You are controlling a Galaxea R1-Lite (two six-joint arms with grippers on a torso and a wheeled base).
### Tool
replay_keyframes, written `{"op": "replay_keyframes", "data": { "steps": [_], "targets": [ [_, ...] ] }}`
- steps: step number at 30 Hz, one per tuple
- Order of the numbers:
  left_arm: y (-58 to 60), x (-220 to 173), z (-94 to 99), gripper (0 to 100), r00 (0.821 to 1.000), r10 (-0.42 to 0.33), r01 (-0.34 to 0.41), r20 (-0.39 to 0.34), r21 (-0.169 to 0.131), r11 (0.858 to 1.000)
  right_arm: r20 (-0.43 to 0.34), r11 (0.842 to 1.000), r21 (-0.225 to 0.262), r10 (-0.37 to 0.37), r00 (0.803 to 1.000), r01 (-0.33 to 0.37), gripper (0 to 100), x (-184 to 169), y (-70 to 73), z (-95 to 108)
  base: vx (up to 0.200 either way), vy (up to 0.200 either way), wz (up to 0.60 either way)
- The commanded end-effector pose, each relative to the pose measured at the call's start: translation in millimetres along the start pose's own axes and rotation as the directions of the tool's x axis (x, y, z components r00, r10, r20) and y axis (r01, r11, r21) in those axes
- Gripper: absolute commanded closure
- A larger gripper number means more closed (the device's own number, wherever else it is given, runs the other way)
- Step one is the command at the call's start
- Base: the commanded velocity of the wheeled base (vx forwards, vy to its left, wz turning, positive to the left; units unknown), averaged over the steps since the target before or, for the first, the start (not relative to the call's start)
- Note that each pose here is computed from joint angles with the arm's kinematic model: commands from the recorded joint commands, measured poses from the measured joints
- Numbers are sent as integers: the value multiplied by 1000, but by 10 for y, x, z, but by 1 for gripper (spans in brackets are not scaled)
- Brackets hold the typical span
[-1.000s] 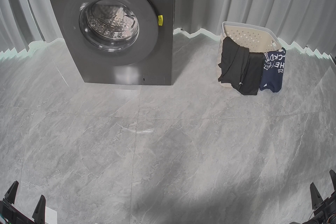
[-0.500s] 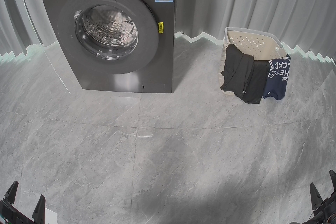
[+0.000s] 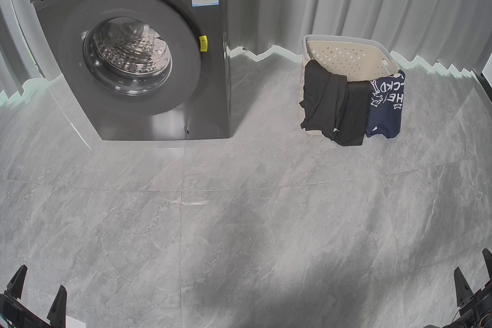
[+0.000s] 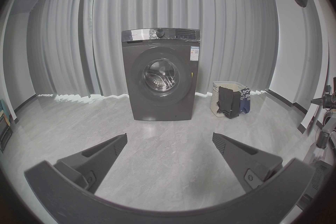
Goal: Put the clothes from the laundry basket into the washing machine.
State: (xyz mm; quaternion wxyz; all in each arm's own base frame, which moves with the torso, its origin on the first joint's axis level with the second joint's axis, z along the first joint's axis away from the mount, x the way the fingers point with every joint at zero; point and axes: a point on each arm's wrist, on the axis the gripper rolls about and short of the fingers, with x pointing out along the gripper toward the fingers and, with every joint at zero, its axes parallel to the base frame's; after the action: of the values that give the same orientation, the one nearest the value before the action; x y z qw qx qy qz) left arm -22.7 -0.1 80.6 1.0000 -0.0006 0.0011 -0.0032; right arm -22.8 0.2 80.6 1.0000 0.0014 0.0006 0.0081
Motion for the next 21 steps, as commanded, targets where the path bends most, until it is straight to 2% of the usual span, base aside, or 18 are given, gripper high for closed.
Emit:
{"op": "replay_keyframes", "data": {
  "steps": [1, 2, 17, 21],
  "targets": [
    [0, -2, -49, 0, 1000, 0, 0, 2, 0, 1000, 1, 1000, 0, 1, 1000, -1, 0, -1, 0, -48, 0, 0, 0],
    [0, -2, -49, 0, 1000, 0, 0, 2, -2, 1000, 1, 1000, 0, 1, 1000, -1, 0, -1, 0, -48, 0, 0, 0],
    [0, -2, -49, 0, 1000, 0, 0, 2, -5, 1000, 1, 1000, 0, 1, 1000, -1, 0, -1, 0, -48, 200, 0, 0],
    [0, -2, -49, 0, 1000, 0, 0, 2, -5, 1000, 1, 1000, 0, 1, 1000, -1, 0, -1, 0, -48, 0, 0, 0]
  ]
}}
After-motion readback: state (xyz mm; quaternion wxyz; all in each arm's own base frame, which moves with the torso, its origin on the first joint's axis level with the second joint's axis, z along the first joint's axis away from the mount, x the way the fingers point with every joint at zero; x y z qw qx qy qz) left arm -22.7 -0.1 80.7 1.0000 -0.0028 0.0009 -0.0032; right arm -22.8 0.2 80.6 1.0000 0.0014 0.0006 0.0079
